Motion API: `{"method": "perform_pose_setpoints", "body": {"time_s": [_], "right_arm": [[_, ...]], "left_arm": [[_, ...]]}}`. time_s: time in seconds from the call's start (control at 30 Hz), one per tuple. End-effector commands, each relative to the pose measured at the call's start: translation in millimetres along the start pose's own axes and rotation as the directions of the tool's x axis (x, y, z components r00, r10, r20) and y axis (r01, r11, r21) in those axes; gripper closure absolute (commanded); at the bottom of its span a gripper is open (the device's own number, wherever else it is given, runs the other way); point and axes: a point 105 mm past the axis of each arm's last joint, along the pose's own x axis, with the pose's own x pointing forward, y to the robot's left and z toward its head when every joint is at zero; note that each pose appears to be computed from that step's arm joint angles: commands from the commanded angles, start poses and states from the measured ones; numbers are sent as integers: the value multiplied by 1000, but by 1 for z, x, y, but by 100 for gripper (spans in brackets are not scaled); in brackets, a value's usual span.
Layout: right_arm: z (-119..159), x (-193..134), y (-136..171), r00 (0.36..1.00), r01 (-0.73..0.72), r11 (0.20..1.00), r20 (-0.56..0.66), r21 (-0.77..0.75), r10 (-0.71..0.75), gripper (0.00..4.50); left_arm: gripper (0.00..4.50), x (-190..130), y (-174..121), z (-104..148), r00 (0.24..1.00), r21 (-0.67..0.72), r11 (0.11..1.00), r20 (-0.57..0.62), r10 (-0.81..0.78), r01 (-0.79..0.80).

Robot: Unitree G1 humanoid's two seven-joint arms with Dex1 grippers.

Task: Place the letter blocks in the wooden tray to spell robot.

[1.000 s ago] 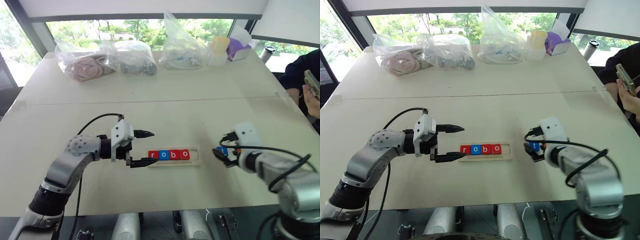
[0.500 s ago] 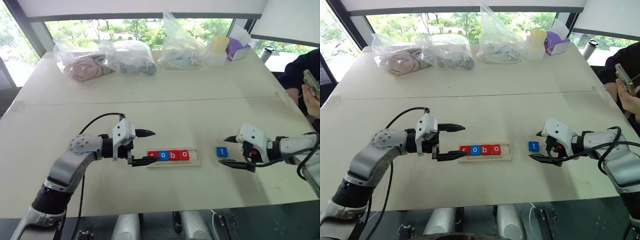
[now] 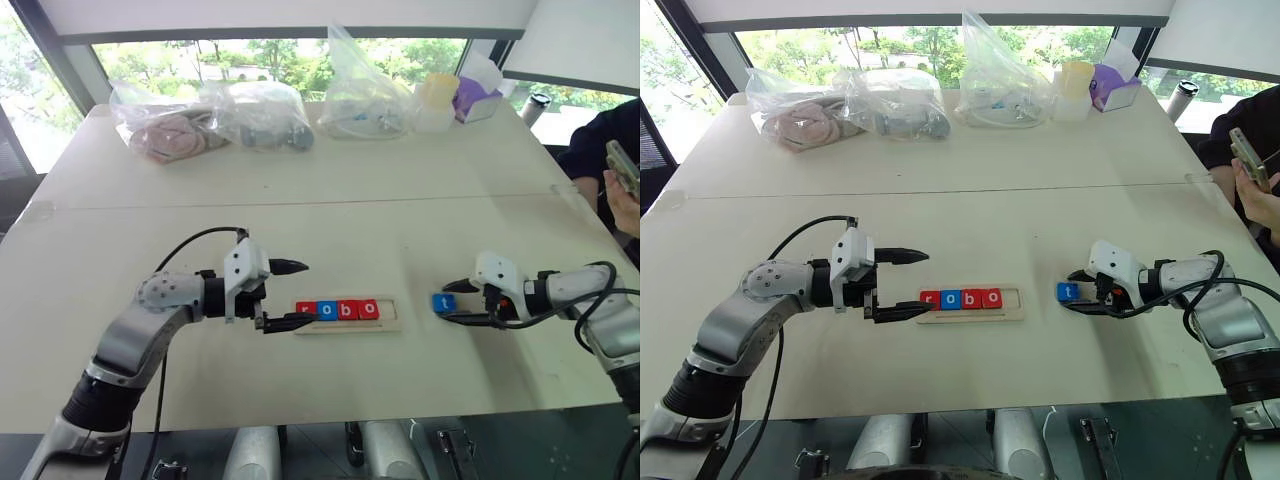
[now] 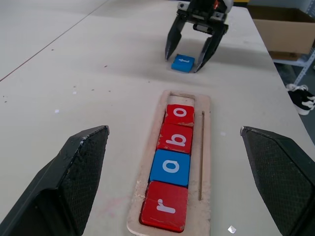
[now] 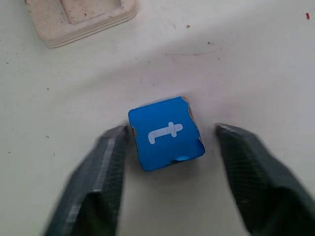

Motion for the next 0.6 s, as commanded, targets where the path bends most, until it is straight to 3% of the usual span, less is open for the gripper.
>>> {"method": "perform_pose_setpoints", "body": {"time_s": [0.03,0.3,0.6], "right_arm": [[17,-2,-1,999,3,999,38,-49,-1,337],[75,3,17,987,-63,983,135,-172,87,336],[79,22,34,984,-124,964,95,-233,149,336]], "left_arm": [[0,-3,-1,11,1000,46,999,23,5,-6],[0,-2,-1,12,1000,49,999,24,2,-3],[0,-3,-2,12,1000,48,999,22,8,-9]]}}
